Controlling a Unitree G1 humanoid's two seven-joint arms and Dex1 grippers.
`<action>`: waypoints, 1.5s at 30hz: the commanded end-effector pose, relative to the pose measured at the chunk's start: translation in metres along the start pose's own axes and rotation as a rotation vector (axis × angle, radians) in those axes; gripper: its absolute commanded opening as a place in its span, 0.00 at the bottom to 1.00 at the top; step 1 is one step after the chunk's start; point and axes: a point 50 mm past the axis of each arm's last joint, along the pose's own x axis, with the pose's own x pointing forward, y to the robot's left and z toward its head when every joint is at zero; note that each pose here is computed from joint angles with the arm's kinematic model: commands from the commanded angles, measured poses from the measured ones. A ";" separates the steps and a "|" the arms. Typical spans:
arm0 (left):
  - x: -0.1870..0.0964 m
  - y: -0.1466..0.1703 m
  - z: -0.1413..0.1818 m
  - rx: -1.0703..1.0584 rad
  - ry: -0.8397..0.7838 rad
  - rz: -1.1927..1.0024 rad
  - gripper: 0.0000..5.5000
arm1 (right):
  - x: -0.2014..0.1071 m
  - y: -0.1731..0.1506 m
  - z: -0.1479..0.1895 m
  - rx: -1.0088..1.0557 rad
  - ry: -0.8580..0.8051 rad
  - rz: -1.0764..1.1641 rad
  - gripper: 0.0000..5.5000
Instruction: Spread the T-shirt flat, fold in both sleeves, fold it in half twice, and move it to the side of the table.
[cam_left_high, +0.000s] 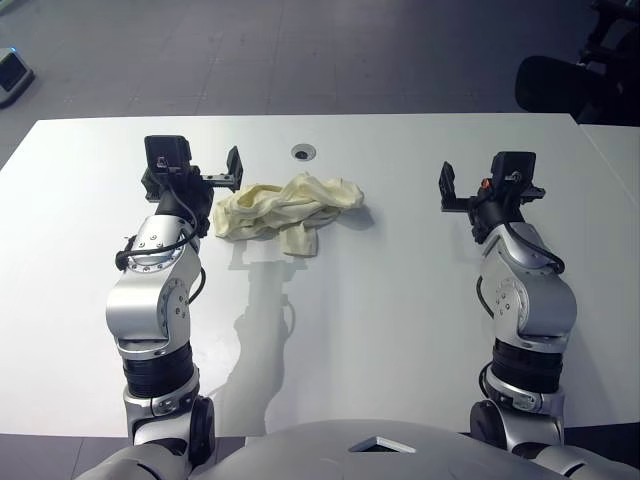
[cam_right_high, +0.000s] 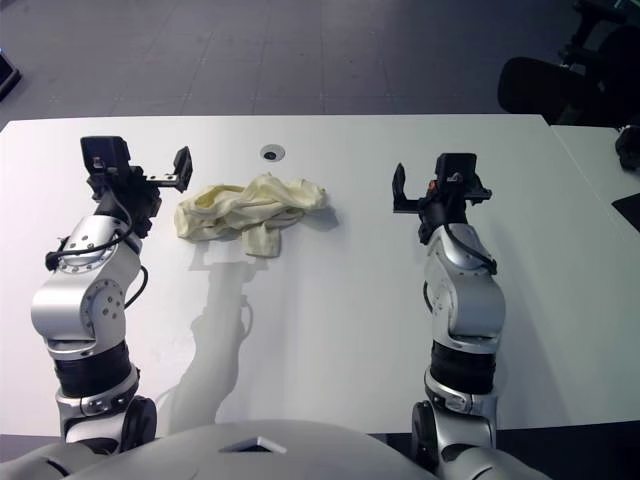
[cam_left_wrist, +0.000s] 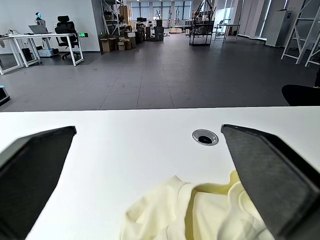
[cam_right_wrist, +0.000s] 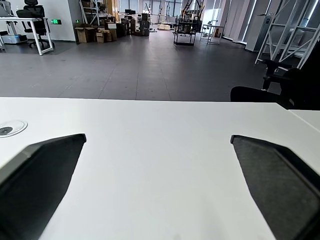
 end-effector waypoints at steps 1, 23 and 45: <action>0.005 -0.001 0.002 0.007 -0.002 -0.009 0.98 | -0.002 0.002 -0.002 0.004 0.003 -0.007 0.98; 0.005 -0.004 0.001 -0.003 -0.010 -0.005 0.98 | 0.002 0.003 0.001 -0.003 -0.005 0.004 0.98; 0.054 -0.041 -0.096 0.651 0.252 -0.603 0.98 | 0.008 0.006 0.003 0.002 -0.020 0.012 0.98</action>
